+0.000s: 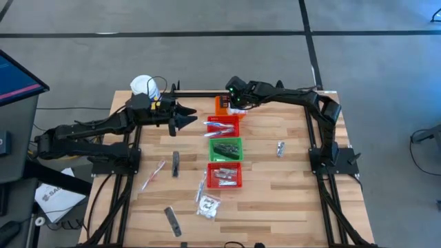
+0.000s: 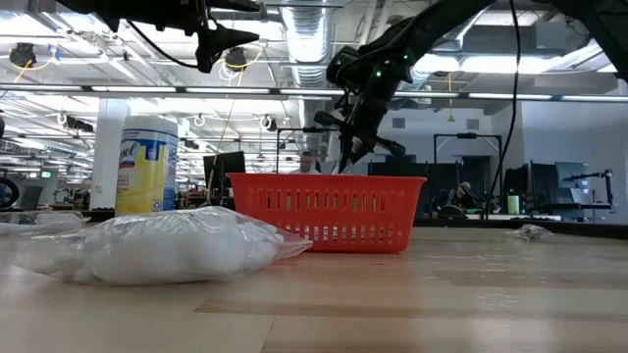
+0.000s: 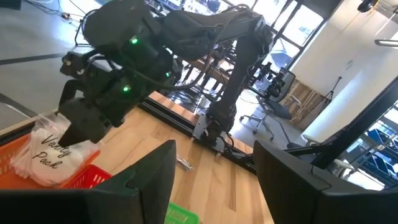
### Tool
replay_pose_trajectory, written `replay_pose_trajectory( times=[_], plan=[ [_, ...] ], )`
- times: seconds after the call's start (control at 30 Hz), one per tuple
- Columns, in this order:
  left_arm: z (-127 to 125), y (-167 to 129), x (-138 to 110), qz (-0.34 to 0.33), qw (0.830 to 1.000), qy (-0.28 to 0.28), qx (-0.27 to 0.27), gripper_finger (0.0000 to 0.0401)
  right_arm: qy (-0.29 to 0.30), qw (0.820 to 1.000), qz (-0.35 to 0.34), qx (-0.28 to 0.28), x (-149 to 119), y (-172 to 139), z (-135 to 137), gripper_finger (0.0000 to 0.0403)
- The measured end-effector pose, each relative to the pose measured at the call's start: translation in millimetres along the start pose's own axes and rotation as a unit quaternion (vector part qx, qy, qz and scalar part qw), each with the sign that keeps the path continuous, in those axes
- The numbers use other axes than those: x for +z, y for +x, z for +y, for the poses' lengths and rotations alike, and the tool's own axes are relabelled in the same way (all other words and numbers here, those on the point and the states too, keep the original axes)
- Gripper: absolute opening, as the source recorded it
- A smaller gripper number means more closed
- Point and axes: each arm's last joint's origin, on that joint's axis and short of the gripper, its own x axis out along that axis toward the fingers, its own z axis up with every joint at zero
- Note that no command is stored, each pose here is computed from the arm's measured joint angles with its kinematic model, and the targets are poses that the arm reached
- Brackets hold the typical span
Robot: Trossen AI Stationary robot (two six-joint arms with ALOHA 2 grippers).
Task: Pick & Place Travel size toiletries
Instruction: Put the transparent cotton pack into the orange basket
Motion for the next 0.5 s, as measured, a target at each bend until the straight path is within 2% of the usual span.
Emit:
replay_pose_trajectory(
  times=[0.27,0.5],
  plan=[
    [0.4,0.0,-0.9,0.004,1.000,-0.001,0.002,0.0209,0.008,1.000,0.010,-0.013,-5.7,4.7,0.2,0.0000],
    [0.5,0.0,-1.1,0.005,1.000,-0.001,0.003,0.0209,0.015,1.000,0.005,-0.020,0.5,5.8,-5.2,0.0000]
  ],
)
